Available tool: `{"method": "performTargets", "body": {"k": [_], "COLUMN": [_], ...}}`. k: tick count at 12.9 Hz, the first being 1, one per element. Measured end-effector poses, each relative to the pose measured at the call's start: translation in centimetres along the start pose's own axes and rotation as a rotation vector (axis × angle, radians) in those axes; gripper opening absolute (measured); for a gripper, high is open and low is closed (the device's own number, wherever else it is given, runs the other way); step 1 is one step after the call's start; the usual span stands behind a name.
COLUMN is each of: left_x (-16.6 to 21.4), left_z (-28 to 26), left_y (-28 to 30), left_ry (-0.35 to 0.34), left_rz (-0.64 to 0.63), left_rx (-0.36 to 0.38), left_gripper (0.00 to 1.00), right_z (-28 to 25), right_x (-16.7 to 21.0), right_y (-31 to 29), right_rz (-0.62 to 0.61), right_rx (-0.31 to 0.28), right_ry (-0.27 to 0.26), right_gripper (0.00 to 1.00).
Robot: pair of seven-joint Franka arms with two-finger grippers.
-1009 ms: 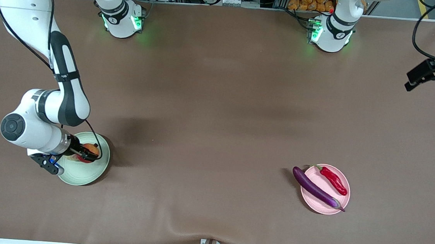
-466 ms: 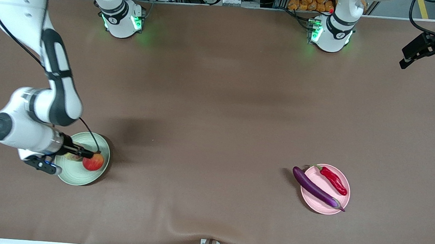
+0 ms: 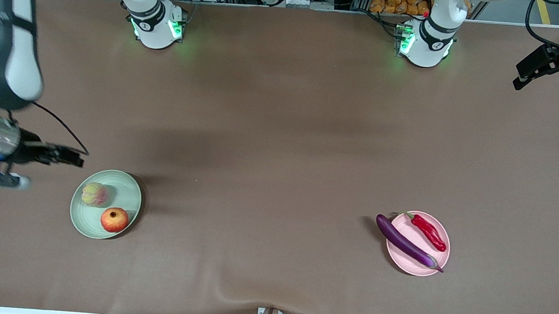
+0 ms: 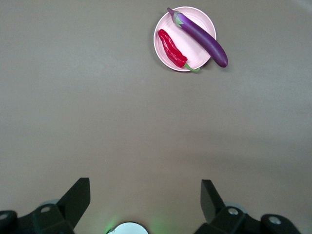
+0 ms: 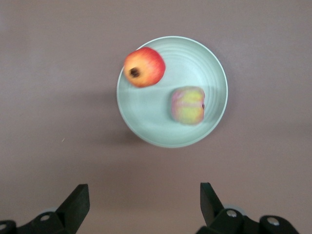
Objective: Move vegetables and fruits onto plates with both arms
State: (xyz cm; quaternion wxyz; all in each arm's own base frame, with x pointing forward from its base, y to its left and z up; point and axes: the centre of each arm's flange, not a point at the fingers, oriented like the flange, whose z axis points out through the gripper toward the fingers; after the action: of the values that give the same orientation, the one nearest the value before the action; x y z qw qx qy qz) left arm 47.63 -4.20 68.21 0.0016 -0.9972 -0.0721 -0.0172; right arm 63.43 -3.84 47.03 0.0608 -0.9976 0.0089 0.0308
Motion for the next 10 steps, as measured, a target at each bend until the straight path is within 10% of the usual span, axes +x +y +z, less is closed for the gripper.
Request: {"method": "performTargets", "body": {"k": [6,10], "left_x": [0.9,1.2], "left_z": [2.0,1.6], "left_y": [-0.5,-1.9], "left_ry": [-0.051,-0.04], "left_rz": [-0.012,-0.04], "left_rx": [0.018,0.021], "left_gripper": [1.0,1.0], "right_z": [-12.9,-14.7], "right_x": [-8.5,-11.2], "right_y": [-1.9,-1.4], "right_rz": [-0.049,-0.016], "right_rx": [-0.023,-0.073], "right_ry": [0.034,-0.047], "right_gripper": [1.0,1.0]}}
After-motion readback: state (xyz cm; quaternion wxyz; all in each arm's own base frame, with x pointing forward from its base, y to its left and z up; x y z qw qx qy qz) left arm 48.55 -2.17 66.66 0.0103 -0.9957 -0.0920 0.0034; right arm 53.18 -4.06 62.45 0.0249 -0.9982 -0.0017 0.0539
